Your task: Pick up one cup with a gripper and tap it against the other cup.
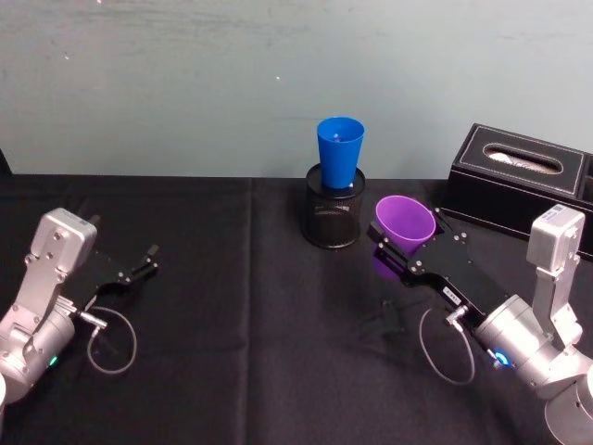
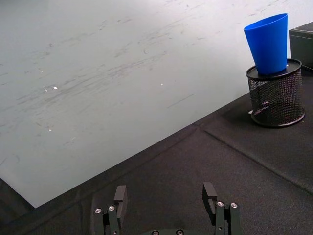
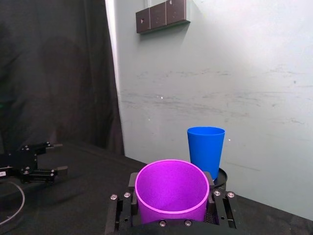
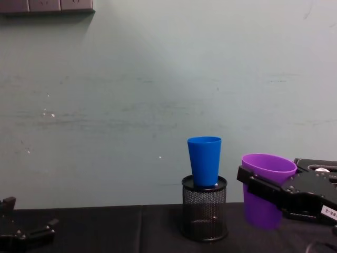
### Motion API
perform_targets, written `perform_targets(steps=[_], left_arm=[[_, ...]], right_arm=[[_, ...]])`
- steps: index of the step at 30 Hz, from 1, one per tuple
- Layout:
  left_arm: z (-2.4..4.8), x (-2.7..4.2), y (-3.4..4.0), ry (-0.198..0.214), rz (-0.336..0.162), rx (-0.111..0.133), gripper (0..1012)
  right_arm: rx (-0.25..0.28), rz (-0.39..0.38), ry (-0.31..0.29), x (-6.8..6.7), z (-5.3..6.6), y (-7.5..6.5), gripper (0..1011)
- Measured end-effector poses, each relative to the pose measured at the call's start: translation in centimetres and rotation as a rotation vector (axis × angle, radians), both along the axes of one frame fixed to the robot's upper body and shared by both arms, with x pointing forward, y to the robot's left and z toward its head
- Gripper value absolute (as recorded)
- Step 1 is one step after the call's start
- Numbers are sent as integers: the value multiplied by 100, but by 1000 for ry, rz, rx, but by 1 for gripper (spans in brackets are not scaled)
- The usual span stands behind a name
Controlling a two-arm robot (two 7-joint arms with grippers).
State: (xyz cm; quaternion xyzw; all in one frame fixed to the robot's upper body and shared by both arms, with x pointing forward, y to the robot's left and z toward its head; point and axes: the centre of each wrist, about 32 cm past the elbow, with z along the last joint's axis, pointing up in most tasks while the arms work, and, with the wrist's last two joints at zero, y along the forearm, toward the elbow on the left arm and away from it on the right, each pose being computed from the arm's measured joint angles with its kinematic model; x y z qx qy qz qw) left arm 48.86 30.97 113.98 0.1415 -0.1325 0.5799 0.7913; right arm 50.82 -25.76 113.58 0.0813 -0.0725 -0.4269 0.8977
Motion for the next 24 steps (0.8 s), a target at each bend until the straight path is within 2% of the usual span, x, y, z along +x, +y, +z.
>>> perform_targets(steps=[24], left_arm=[[0, 0, 0, 0, 0, 0, 1012]], right_arm=[[0, 0, 0, 0, 0, 0, 752]])
